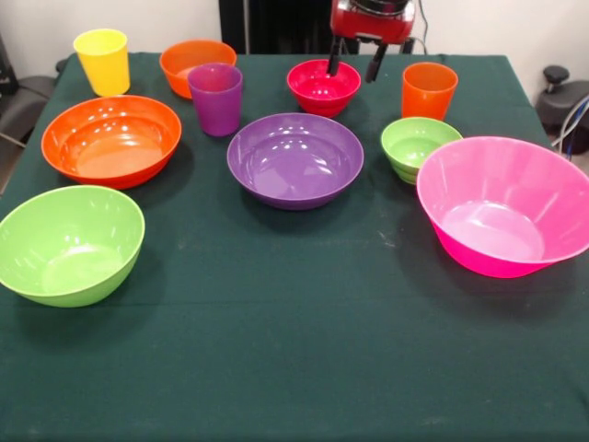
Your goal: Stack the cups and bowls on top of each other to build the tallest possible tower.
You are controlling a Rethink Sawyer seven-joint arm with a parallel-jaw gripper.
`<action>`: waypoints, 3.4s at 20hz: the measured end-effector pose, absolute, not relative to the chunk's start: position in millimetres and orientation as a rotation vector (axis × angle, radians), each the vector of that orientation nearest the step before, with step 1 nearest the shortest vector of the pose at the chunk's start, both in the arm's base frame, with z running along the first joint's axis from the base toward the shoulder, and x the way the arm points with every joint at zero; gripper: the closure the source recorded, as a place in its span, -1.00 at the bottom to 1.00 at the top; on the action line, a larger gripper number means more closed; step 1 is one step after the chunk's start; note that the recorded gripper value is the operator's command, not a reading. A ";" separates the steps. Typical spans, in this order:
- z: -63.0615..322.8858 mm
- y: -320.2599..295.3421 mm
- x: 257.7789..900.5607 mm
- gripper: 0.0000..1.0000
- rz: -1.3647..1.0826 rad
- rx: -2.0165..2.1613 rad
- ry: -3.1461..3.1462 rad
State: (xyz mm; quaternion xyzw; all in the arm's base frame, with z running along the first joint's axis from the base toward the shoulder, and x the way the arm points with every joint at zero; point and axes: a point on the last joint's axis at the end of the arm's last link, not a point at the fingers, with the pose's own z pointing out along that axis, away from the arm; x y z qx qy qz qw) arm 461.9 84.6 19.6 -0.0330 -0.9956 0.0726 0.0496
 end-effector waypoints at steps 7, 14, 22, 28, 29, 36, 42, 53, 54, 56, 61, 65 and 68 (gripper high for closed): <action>-6.7 69.1 454.8 -1.00 0.225 -0.130 -3.001; -23.3 63.5 458.3 -1.00 0.234 -0.126 -3.023; -29.1 60.9 455.1 -1.00 0.237 -0.116 -3.016; -29.1 60.7 455.0 -1.00 0.236 -0.117 -3.016; -29.1 60.7 455.0 -1.00 0.236 -0.117 -3.016; -25.1 61.5 458.4 -1.00 0.228 -0.122 -3.026; 2.1 61.5 468.9 -1.00 0.217 -0.143 -3.072; 26.1 60.3 481.5 -1.00 0.218 -0.157 -3.122; 25.8 60.3 481.3 -1.00 0.218 -0.157 -3.121; 24.1 60.4 480.0 -1.00 0.217 -0.156 -3.117; 21.4 62.0 477.7 -1.00 0.213 -0.153 -3.110; 20.8 63.0 473.8 -1.00 0.210 -0.152 -3.103; 20.2 64.9 466.8 -1.00 0.204 -0.151 -3.090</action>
